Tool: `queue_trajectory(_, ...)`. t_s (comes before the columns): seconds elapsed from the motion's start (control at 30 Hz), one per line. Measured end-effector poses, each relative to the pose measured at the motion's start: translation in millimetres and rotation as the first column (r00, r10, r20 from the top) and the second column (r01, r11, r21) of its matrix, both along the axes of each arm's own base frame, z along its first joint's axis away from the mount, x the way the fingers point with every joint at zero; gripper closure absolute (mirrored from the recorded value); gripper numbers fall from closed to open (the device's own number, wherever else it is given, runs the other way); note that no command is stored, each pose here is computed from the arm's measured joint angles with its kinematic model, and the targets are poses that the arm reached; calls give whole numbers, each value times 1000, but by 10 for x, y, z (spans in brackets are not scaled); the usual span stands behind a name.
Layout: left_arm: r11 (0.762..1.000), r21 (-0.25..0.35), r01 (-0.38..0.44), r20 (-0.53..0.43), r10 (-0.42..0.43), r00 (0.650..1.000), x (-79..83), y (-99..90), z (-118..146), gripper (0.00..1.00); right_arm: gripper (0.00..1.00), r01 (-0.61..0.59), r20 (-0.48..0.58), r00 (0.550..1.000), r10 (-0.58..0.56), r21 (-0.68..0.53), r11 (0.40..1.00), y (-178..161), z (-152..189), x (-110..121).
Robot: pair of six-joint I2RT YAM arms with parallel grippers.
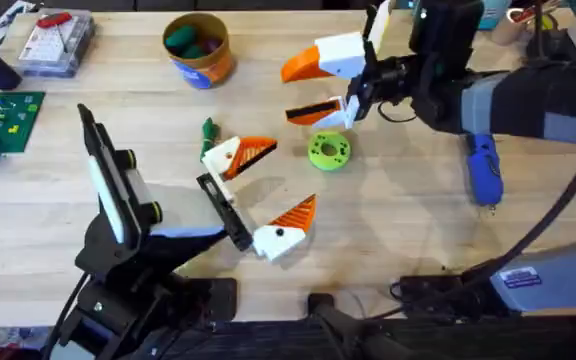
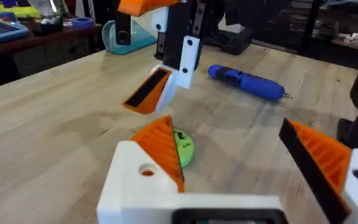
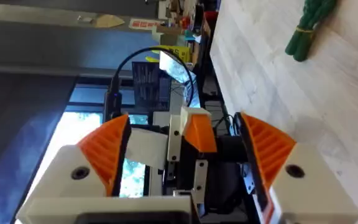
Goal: Pick up the gripper from the table and insert it into the empty holder that is missing its gripper. Then pick up a screw, insert it into the mounting hole, and use the screwdriver to tighten it. Finally, clean up the table by picking up the vegetable and placing it into the bucket.
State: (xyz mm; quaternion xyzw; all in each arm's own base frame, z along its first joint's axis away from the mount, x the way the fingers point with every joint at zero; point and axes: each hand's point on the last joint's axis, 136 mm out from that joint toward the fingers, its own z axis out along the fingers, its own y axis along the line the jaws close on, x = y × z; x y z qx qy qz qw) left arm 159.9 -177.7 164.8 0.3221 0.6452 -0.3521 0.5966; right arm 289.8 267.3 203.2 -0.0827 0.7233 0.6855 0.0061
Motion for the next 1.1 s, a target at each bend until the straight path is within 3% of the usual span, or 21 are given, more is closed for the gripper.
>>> queue_trajectory(0.17, 1000, -2, 0, -2, 0, 1000, 0, 0, 0, 10, 7, -2, -3, 1000, 2, -9, 1000, 20, -64, -143)
queue_trajectory(0.33, 1000, -2, 0, -3, 0, 1000, 0, 0, 0, 10, 7, -13, 3, 1000, 14, -20, 1000, 80, -123, -444)
queue_trajectory(0.7, 1000, -3, 0, -5, 0, 1000, 0, 0, 0, 10, 7, -20, 19, 1000, 21, -34, 999, 257, -221, -643)
queue_trajectory(1.1, 1000, -3, 0, -5, 0, 1000, -1, 0, 0, 10, 8, 88, 11, 996, -88, -19, 996, 282, -290, -548)
